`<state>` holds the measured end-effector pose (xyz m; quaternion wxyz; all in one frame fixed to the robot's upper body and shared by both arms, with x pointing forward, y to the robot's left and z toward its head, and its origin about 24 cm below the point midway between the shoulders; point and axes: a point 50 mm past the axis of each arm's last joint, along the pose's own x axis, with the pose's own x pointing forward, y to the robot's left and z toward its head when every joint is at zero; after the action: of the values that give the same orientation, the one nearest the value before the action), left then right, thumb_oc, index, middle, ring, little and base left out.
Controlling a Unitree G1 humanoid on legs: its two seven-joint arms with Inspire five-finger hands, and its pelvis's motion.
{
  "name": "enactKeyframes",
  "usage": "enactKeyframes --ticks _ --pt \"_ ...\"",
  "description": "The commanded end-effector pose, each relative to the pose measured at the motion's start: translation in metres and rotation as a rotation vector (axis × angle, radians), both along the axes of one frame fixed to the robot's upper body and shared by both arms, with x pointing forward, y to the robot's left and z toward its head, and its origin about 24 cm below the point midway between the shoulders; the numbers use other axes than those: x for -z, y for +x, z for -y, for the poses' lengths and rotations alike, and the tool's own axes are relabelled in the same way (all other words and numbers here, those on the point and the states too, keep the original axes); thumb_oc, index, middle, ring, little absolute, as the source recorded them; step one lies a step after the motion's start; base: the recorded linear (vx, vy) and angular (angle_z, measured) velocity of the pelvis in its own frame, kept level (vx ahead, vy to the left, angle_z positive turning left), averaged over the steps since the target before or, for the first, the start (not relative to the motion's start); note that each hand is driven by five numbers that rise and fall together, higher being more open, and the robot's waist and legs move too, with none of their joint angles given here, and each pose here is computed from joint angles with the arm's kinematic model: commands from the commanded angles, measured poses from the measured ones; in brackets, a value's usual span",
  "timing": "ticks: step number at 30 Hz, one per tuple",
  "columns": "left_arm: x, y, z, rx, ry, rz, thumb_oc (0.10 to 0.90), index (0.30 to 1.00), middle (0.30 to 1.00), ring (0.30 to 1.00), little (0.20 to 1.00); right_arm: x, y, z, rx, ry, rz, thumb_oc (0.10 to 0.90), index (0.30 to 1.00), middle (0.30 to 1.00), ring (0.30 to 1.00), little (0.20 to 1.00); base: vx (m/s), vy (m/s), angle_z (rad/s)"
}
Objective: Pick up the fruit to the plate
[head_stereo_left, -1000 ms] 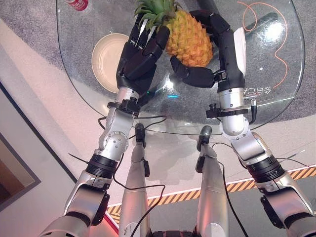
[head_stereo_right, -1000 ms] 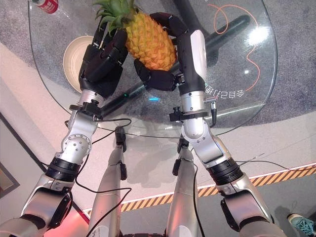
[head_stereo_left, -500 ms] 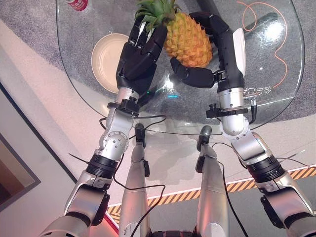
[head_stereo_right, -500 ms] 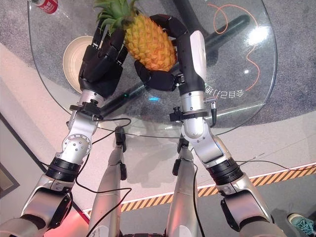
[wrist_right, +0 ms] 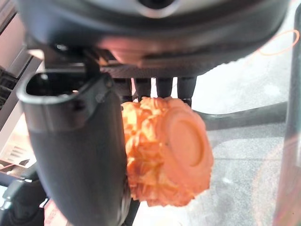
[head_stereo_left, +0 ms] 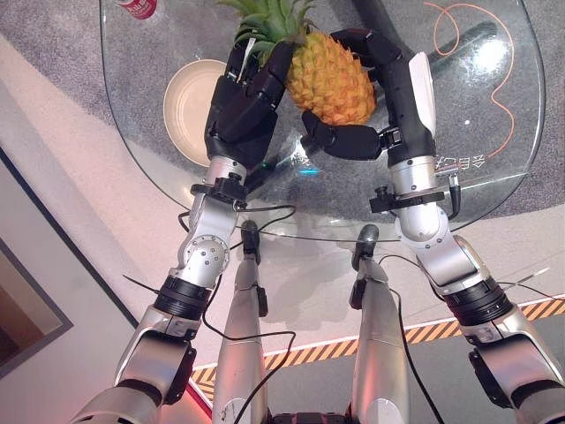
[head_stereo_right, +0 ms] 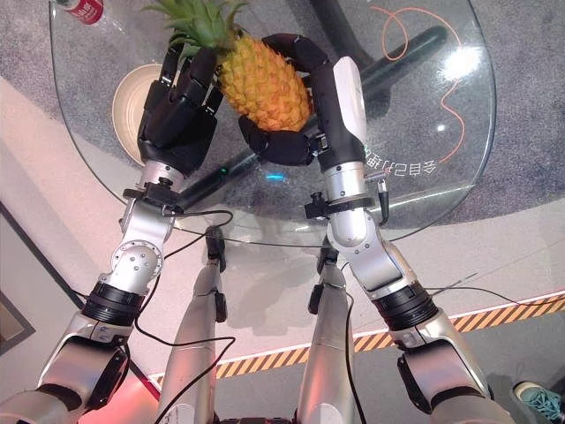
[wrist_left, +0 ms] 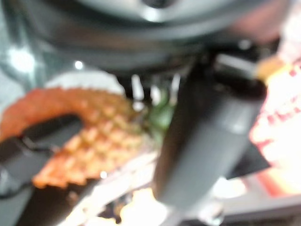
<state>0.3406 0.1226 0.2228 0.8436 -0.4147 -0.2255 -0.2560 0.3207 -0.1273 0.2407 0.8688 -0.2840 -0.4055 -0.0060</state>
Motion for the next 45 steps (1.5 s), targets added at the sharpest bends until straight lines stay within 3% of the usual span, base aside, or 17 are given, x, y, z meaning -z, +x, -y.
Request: enactKeyframes --ticks 1,30,31,32,45 --pt "-0.068 -0.028 0.011 0.092 -0.054 0.370 0.800 0.900 0.900 0.900 0.900 -0.055 -0.031 -0.028 -0.167 -0.056 0.284 0.100 0.300 0.300 0.300 0.200 0.00 0.000 0.00" --pt "-0.072 -0.032 0.007 0.086 -0.133 0.425 0.800 0.900 0.900 0.900 0.900 -0.052 -0.025 -0.035 -0.154 -0.213 0.256 0.100 0.300 0.300 0.300 0.200 0.00 0.000 0.00" --pt "-0.073 -0.033 0.006 0.075 -0.142 0.444 0.350 0.514 0.514 0.514 0.450 -0.052 -0.025 -0.035 -0.154 -0.218 0.256 0.100 0.300 0.300 0.300 0.200 0.00 0.000 0.00" --pt "-0.074 -0.033 0.005 0.070 -0.146 0.452 0.100 0.300 0.300 0.300 0.200 -0.052 -0.025 -0.035 -0.155 -0.219 0.255 0.100 0.300 0.300 0.300 0.200 0.00 0.000 0.00" --pt "-0.079 -0.036 0.005 0.063 -0.128 0.500 0.100 0.300 0.300 0.300 0.200 -0.055 -0.028 -0.039 -0.162 -0.285 0.279 0.100 0.300 0.300 0.300 0.200 0.00 0.000 0.00"
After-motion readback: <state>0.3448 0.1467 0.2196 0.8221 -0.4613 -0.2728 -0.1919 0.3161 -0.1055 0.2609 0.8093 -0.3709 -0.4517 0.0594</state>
